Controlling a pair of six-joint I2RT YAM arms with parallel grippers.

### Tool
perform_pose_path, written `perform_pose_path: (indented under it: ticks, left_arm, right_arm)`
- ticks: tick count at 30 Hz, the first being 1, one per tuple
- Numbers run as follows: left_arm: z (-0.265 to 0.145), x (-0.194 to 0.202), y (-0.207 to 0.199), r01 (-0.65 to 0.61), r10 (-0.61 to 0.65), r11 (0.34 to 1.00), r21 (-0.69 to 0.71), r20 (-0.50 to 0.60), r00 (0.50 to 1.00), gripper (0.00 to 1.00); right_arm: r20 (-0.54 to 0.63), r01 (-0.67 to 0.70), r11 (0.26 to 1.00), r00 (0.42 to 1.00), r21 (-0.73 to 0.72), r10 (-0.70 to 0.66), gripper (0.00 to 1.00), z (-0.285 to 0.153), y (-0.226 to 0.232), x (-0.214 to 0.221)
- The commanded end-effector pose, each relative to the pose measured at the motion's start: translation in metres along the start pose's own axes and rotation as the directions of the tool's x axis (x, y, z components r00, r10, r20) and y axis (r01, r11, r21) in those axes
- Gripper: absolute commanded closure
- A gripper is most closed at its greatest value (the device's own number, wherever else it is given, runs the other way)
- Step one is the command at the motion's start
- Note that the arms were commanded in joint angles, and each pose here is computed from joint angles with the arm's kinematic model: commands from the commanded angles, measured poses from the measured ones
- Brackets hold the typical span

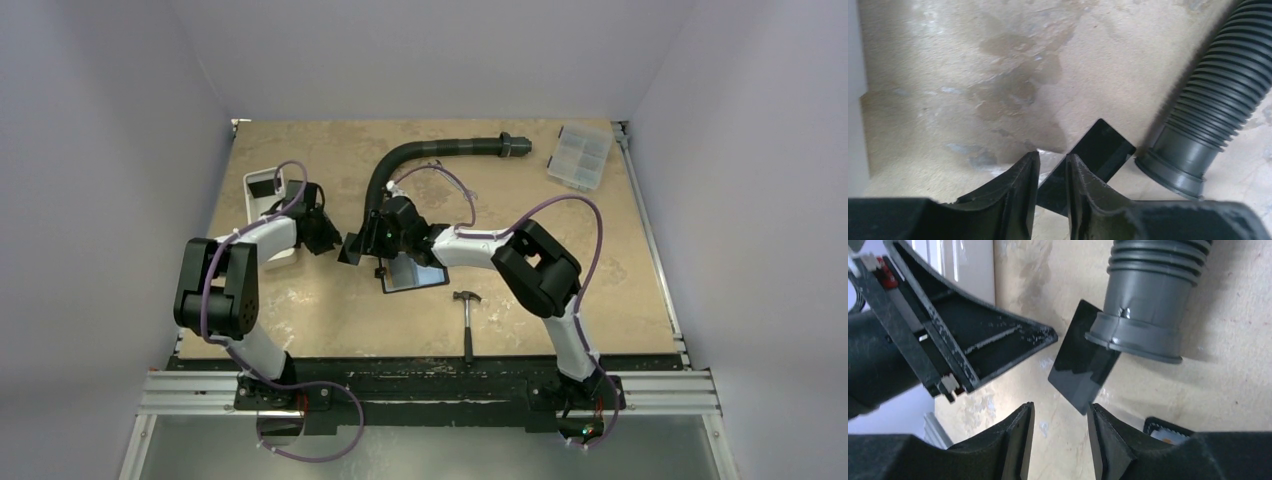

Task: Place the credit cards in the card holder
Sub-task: Move the credit card to the corner of the board.

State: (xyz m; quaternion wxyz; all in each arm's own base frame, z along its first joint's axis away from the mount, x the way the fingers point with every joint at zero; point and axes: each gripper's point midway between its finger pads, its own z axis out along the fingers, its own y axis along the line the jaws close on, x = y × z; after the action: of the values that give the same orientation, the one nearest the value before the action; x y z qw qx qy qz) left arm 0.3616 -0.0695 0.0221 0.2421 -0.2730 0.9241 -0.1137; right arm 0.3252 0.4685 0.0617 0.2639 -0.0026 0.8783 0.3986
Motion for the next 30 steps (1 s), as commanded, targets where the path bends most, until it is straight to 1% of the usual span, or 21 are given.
perform_pose_path:
  ticks: [1,2,4,9,10,12,14,18,21,26,28,29,30]
  left_arm:
    - [0.001,0.033,0.046,0.043,-0.053,0.985,-0.165,-0.057,0.997,0.73]
    - [0.002,0.039,0.048,0.046,-0.058,0.985,-0.164,-0.072,0.996,0.76]
    - [0.002,0.048,0.050,0.056,-0.073,0.985,-0.161,-0.098,0.992,0.78]
    - [-0.003,0.058,0.052,0.085,-0.104,0.984,-0.157,-0.115,0.988,0.78]
    - [-0.004,0.059,0.052,0.087,-0.105,0.984,-0.154,-0.113,0.988,0.78]
    - [-0.005,0.059,0.052,0.093,-0.109,0.985,-0.148,-0.106,0.988,0.78]
    - [-0.005,0.064,0.047,0.099,-0.114,0.988,-0.119,-0.135,0.984,0.78]
    - [-0.008,0.073,0.043,0.103,-0.118,0.991,-0.090,-0.177,0.977,0.78]
    - [-0.015,0.078,0.041,0.117,-0.129,0.990,-0.072,-0.188,0.974,0.78]
    - [-0.038,0.094,0.039,0.152,-0.154,0.988,-0.025,-0.220,0.963,0.78]
    - [-0.053,0.089,0.037,0.144,-0.142,0.990,-0.004,-0.184,0.973,0.76]
    - [-0.061,0.084,0.040,0.122,-0.122,0.992,-0.010,-0.158,0.980,0.74]
    - [-0.068,0.075,0.039,0.095,-0.096,0.995,-0.011,-0.125,0.988,0.71]
  right_arm:
    - [0.076,0.001,0.996,0.997,0.086,-0.007,0.50,0.011,0.001,-0.013]
    - [0.078,-0.002,0.993,0.997,0.117,-0.007,0.50,0.013,-0.004,-0.011]
    - [0.096,-0.015,0.988,0.995,0.156,0.000,0.50,0.014,-0.010,-0.008]
    - [0.132,-0.026,0.970,0.991,0.242,-0.007,0.48,0.014,-0.032,-0.007]
    - [0.123,-0.022,0.969,0.992,0.245,-0.009,0.47,0.017,-0.034,-0.004]
    - [0.076,-0.013,0.980,0.997,0.201,-0.003,0.46,0.027,-0.028,0.005]
    - [0.056,0.005,0.989,0.998,0.148,-0.013,0.46,0.033,-0.019,0.008]
    - [-0.029,-0.008,1.000,1.000,-0.021,0.007,0.46,0.039,0.013,0.021]
    - [-0.042,0.005,0.996,0.999,-0.091,-0.009,0.46,0.035,0.028,0.021]
    - [-0.101,0.019,0.971,0.994,-0.239,-0.045,0.48,0.004,0.049,0.038]
    - [-0.112,0.026,0.961,0.992,-0.277,-0.059,0.48,-0.017,0.054,0.042]
    - [-0.095,0.049,0.953,0.992,-0.300,-0.081,0.47,-0.032,0.061,0.037]
    - [-0.077,0.075,0.953,0.992,-0.293,-0.102,0.45,-0.043,0.062,0.033]
